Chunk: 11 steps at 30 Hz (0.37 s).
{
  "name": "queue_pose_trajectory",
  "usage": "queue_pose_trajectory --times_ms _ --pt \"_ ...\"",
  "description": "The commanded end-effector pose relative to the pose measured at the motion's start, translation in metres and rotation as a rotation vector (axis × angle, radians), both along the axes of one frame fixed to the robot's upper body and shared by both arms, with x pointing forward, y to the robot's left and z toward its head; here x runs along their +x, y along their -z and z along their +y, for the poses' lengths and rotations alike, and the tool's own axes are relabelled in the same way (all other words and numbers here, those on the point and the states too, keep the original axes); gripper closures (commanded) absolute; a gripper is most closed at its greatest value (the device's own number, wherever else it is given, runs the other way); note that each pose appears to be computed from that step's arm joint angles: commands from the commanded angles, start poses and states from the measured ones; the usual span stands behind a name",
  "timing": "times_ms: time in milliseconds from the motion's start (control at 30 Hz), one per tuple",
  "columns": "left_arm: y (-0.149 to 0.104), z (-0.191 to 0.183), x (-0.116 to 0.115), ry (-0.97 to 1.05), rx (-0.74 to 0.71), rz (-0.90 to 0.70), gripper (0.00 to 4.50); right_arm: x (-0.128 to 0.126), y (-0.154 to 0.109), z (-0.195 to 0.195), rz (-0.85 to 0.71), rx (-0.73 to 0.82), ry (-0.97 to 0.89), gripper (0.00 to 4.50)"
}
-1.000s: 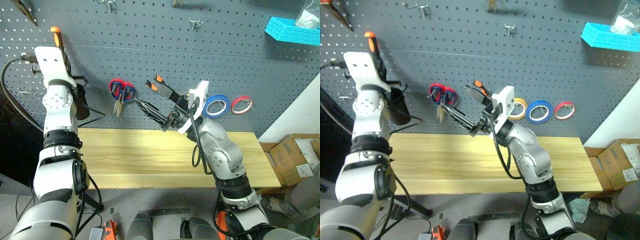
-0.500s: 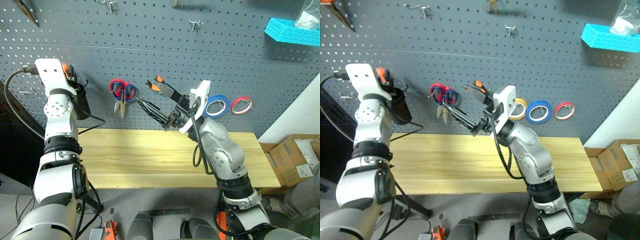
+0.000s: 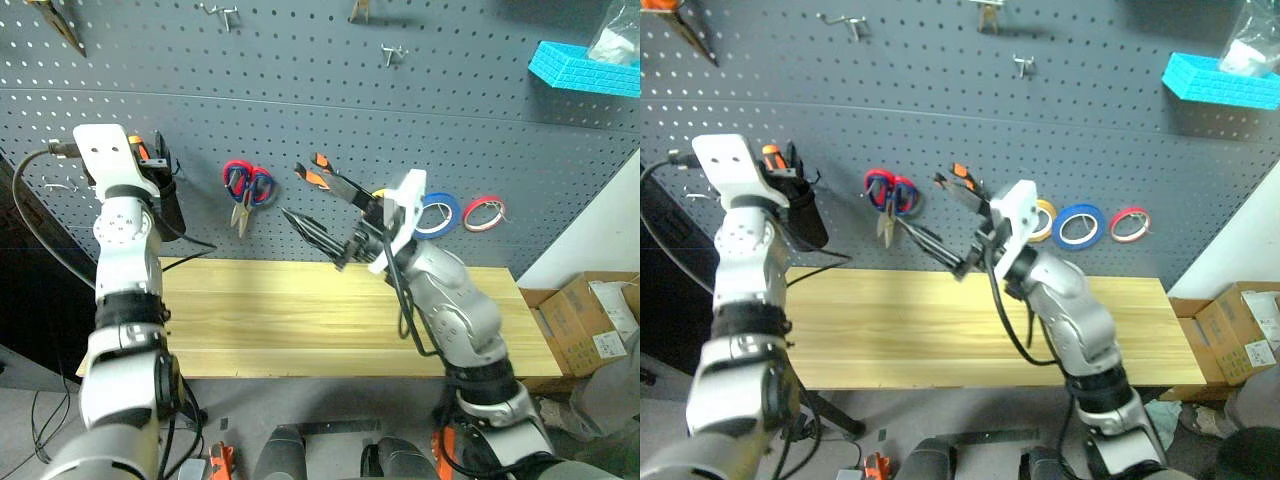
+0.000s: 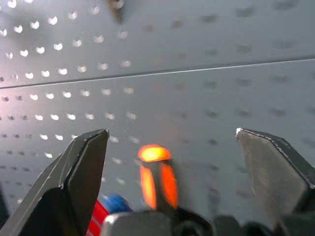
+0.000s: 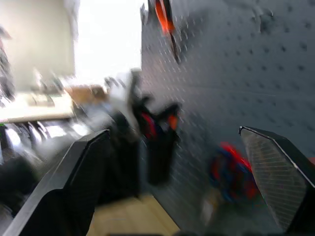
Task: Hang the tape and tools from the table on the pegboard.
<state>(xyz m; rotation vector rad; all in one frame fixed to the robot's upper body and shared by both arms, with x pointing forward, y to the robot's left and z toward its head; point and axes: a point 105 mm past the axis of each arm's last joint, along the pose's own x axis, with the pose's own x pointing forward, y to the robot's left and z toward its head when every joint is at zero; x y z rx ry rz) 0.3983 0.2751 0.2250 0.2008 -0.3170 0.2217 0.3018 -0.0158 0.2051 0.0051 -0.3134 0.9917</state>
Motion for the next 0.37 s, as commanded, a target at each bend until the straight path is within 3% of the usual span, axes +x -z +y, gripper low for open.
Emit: queue_pose_trajectory --times_ms 33,133,233,367 --pt "0.015 -0.060 -0.022 0.183 0.008 0.053 0.04 0.006 0.030 -0.033 0.032 -0.103 0.204 0.00" --pt "0.076 -0.080 -0.046 0.237 -0.075 0.238 0.04 0.013 0.072 -0.076 0.137 -0.223 0.472 0.00" --pt "0.124 -0.085 -0.063 0.249 -0.145 0.388 0.04 0.011 0.104 -0.103 0.208 -0.329 0.622 0.00" --pt "0.180 -0.077 -0.082 0.228 -0.256 0.564 0.04 0.008 0.141 -0.137 0.378 -0.312 0.815 0.00"
